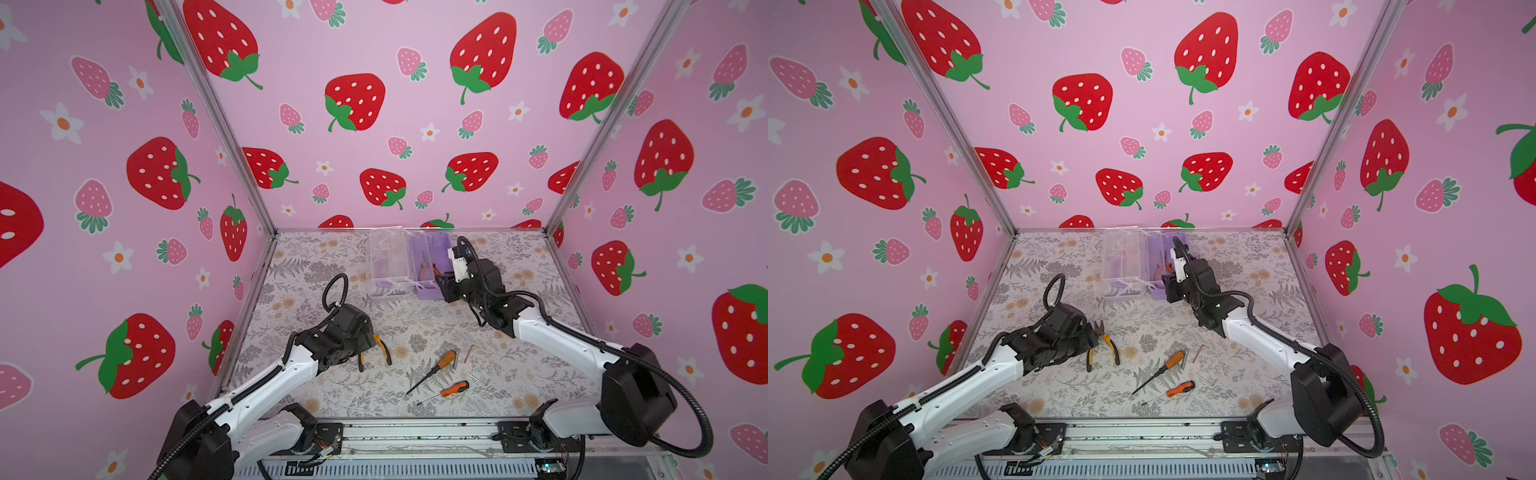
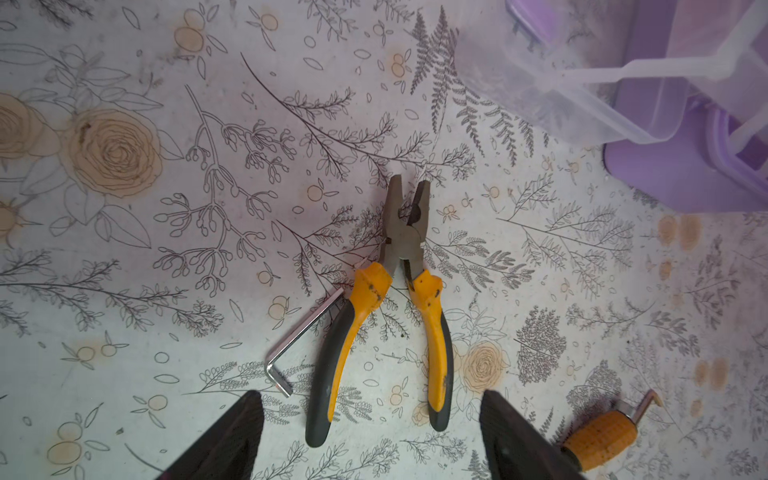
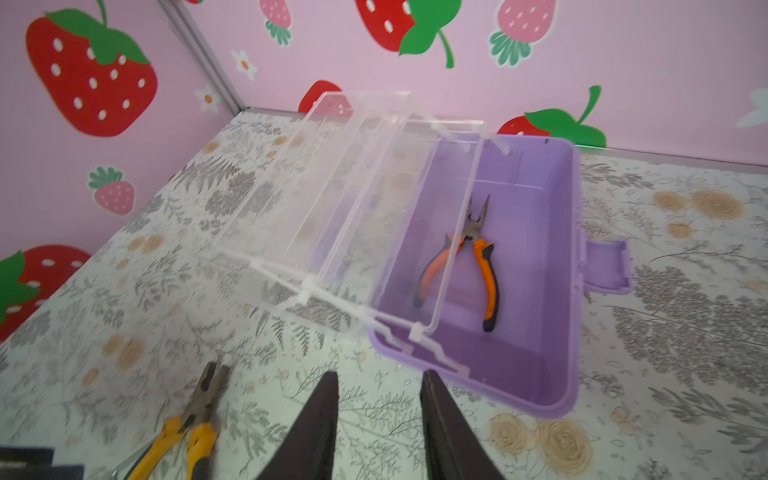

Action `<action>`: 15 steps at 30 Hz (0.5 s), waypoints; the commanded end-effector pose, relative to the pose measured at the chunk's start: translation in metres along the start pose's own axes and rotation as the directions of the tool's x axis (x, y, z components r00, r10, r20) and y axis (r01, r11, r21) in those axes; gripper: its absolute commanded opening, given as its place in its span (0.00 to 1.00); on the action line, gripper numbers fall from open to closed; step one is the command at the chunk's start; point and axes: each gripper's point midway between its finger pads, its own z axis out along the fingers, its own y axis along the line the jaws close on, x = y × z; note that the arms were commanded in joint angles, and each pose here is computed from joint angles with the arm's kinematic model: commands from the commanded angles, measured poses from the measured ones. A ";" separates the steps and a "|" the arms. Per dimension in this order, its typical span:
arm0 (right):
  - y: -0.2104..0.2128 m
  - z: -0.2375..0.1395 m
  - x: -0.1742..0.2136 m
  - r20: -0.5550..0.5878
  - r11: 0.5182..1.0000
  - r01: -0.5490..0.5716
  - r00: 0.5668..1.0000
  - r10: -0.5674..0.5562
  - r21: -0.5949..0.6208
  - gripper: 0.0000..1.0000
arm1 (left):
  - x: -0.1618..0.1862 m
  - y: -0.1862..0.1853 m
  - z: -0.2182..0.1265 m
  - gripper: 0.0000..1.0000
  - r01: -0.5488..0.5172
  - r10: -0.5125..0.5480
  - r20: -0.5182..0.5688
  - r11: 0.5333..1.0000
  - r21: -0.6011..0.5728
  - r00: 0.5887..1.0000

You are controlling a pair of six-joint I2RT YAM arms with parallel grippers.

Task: Pack the tool kit
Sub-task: 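Reach both grippers to the yellow-handled pliers on the table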

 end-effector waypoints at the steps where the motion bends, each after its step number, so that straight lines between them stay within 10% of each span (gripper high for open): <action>1: 0.022 -0.011 0.010 0.009 0.998 0.057 0.998 -0.057 -0.037 0.38 | 0.004 0.017 0.005 0.84 -0.019 0.020 0.007 0.997 -0.078 1.000; 15: 0.092 -0.020 0.118 -0.183 0.983 0.075 0.977 -0.106 -0.167 0.50 | 0.016 0.011 0.033 0.85 -0.083 0.076 -0.077 0.992 -0.091 0.994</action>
